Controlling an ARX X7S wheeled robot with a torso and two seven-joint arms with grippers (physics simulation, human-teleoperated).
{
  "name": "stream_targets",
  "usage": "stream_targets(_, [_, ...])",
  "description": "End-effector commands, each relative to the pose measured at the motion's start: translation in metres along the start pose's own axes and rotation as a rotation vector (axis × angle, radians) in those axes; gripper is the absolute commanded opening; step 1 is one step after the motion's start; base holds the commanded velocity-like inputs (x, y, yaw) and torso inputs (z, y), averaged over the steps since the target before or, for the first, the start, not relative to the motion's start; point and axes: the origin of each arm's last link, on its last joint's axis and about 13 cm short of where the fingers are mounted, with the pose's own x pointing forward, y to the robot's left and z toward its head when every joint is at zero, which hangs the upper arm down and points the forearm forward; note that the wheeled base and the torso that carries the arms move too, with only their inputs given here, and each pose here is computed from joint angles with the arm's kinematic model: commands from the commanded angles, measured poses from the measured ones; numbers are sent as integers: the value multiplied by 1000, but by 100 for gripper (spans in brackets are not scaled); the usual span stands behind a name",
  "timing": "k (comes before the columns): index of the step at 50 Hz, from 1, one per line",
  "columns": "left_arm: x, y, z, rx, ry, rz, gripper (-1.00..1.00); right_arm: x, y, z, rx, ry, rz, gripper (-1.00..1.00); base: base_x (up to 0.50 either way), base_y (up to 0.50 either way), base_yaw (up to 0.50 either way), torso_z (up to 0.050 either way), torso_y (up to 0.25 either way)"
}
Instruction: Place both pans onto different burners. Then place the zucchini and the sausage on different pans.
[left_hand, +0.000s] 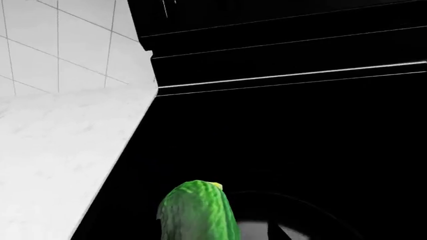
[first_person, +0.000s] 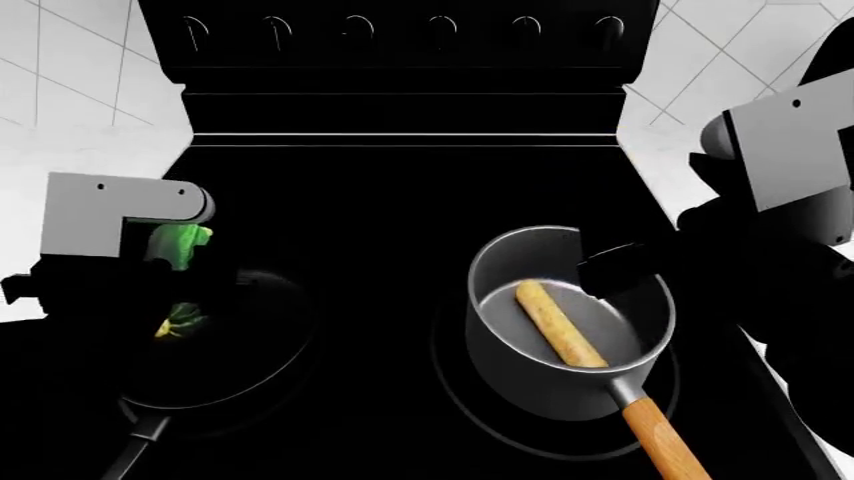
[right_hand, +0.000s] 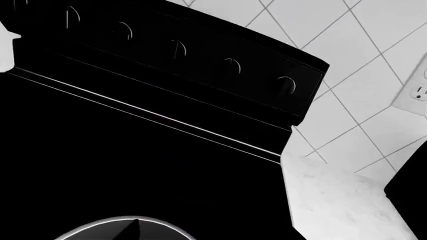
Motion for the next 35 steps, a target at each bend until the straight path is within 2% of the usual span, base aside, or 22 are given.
stream_targets(1, [-1,2,-3,-9,-5,-104,-100,2,0,-1,3,1,0,100,0,0,0,0,0])
stream_targets(4, [-1,2,-2,-10,-6,-103,-100,2,1,-2,3,3,2,100,0,0,0,0,3])
stream_targets(5, [-1,2,-2,-9,-7,-102,100,2,1,-2,4,3,2,100,0,0,0,0,0])
stream_targets(22, [0,6,5,-21,-27,-72,100,3,0,-4,7,2,1,100,0,0,0,0,0])
stream_targets(29, [-16,10,24,-39,-116,-65,100,-2,-1,1,11,-24,-7,100,0,0,0,0,0])
stream_targets(35, [-41,16,41,-71,-228,-68,100,-18,1,4,10,-86,-18,100,0,0,0,0,0])
